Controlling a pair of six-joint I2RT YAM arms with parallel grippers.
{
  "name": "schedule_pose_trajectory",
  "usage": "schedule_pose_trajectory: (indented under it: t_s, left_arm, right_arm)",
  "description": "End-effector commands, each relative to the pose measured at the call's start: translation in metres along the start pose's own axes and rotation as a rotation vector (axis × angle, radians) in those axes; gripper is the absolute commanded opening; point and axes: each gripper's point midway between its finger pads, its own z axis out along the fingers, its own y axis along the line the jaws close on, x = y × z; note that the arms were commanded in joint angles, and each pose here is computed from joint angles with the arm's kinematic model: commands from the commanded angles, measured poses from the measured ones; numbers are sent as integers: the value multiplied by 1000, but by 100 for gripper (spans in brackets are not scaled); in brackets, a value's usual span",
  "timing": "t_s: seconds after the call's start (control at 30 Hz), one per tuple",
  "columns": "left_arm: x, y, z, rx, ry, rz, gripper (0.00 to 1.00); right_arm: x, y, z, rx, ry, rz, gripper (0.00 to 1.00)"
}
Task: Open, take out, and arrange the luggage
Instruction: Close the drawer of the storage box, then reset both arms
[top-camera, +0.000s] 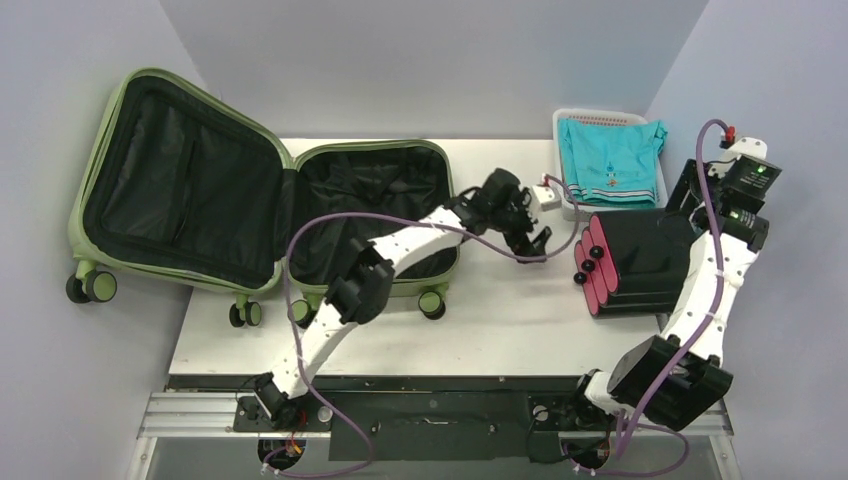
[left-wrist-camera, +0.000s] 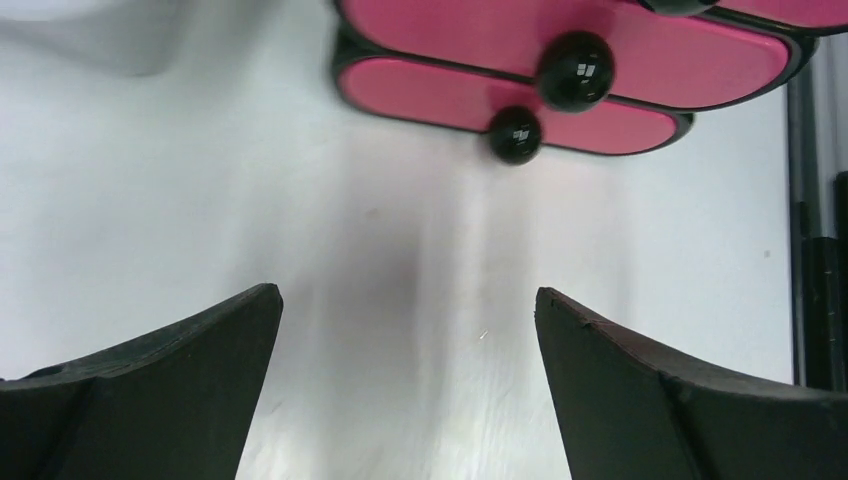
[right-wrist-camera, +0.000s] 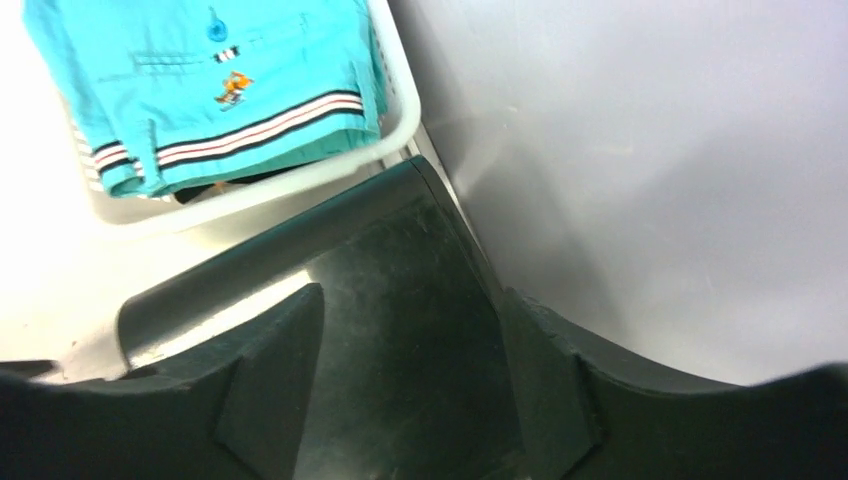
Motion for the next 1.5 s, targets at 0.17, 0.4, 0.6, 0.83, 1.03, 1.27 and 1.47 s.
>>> schedule_pose_trajectory:
  t_s: [0.17, 0.4, 0.6, 0.83, 1.03, 1.27, 1.47]
  left_arm:
    - [-91, 25, -213, -446, -7, 125, 96]
    - [-64, 22, -356, -741, 17, -30, 96]
    - [-40, -17, -458, -872, -214, -70, 96]
    - [31, -28, -541, -1159, -159, -151, 96]
    - [63, -49, -553, -1181, -160, -143, 96]
    - [85, -46, -569, -1287, -171, -199, 96]
    - [97, -39, -568, -1302, -175, -240, 96]
  right_arm:
    - [-43, 56, -69, -157, -288, -70, 81]
    - [-23, 117, -128, -337, -406, -203, 84]
    - [-2, 131, -185, -458, -536, -222, 85]
    - [56, 137, -196, -530, -486, -240, 85]
    - [97, 134, -189, -523, -455, -270, 86]
    - [116, 126, -192, -482, -512, -239, 86]
    - [118, 121, -186, -447, -533, -217, 85]
